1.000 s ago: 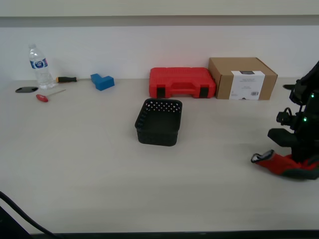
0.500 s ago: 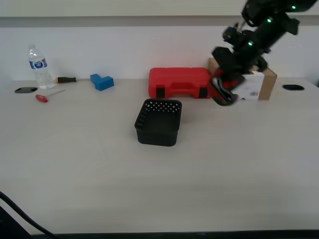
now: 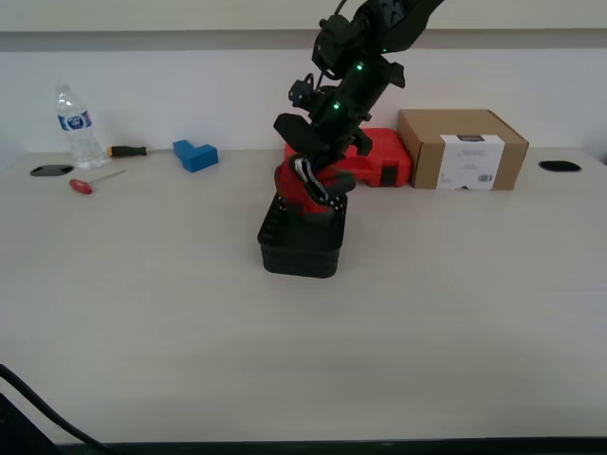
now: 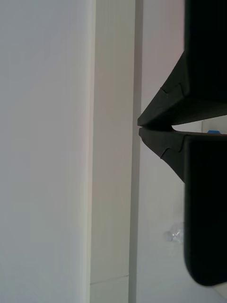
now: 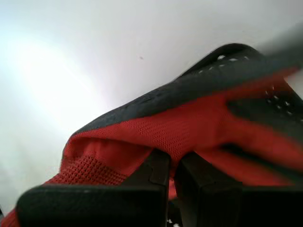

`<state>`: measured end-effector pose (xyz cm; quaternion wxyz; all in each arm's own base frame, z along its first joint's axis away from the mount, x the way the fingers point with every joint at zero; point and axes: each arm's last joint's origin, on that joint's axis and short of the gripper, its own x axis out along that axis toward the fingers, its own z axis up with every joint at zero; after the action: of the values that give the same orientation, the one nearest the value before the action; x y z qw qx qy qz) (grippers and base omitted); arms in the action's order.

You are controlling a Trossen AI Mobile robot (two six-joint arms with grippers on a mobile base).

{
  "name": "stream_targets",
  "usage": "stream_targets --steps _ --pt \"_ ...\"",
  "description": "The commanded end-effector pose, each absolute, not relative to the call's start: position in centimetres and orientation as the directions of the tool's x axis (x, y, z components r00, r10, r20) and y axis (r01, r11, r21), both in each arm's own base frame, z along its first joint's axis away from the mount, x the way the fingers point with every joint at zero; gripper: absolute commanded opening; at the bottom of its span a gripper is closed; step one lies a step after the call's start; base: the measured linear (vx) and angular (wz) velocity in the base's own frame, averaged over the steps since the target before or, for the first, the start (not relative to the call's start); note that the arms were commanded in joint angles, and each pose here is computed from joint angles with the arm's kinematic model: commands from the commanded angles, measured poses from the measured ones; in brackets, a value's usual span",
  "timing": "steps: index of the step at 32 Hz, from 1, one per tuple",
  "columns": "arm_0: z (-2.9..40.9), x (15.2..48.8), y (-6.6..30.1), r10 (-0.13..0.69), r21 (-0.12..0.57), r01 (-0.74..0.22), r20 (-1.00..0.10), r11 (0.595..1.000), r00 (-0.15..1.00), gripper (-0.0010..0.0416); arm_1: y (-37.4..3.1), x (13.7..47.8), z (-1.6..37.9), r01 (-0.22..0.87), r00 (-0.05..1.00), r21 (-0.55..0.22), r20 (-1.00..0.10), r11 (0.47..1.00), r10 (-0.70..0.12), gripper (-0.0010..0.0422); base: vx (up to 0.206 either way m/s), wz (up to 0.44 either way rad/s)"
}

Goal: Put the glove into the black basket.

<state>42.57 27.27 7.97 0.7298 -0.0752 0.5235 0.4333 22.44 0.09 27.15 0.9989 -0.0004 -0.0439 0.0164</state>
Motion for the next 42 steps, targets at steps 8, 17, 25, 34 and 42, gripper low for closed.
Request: stream_targets --steps 8,17,25,34,42 --pt "7.4 42.4 26.3 0.52 0.351 -0.68 -0.853 0.644 0.052 0.0014 0.1 22.6 27.1 -0.033 0.996 -0.002 0.085 0.999 0.033 0.0 0.0 0.0" --pt "7.5 42.7 26.1 0.528 0.349 -0.677 -0.846 0.648 0.069 0.0092 0.1 22.6 27.1 -0.033 0.996 -0.002 0.085 0.999 0.033 0.0 0.0 0.0" --pt "12.5 45.9 24.9 0.583 0.308 -0.689 -0.787 0.656 0.203 0.0091 0.1 22.6 27.1 -0.033 0.996 -0.002 0.084 0.999 0.033 0.0 0.0 0.0" --pt "16.8 48.5 20.3 0.587 0.272 -0.652 -0.74 0.708 0.329 0.0091 0.1 22.6 27.1 -0.033 0.996 -0.002 0.084 0.999 0.033 0.0 0.0 0.0" --pt "16.8 48.5 20.3 0.587 0.271 -0.653 -0.739 0.708 0.33 0.0092 0.1 22.6 27.1 -0.033 0.996 -0.002 0.085 0.999 0.033 0.0 0.0 0.0"
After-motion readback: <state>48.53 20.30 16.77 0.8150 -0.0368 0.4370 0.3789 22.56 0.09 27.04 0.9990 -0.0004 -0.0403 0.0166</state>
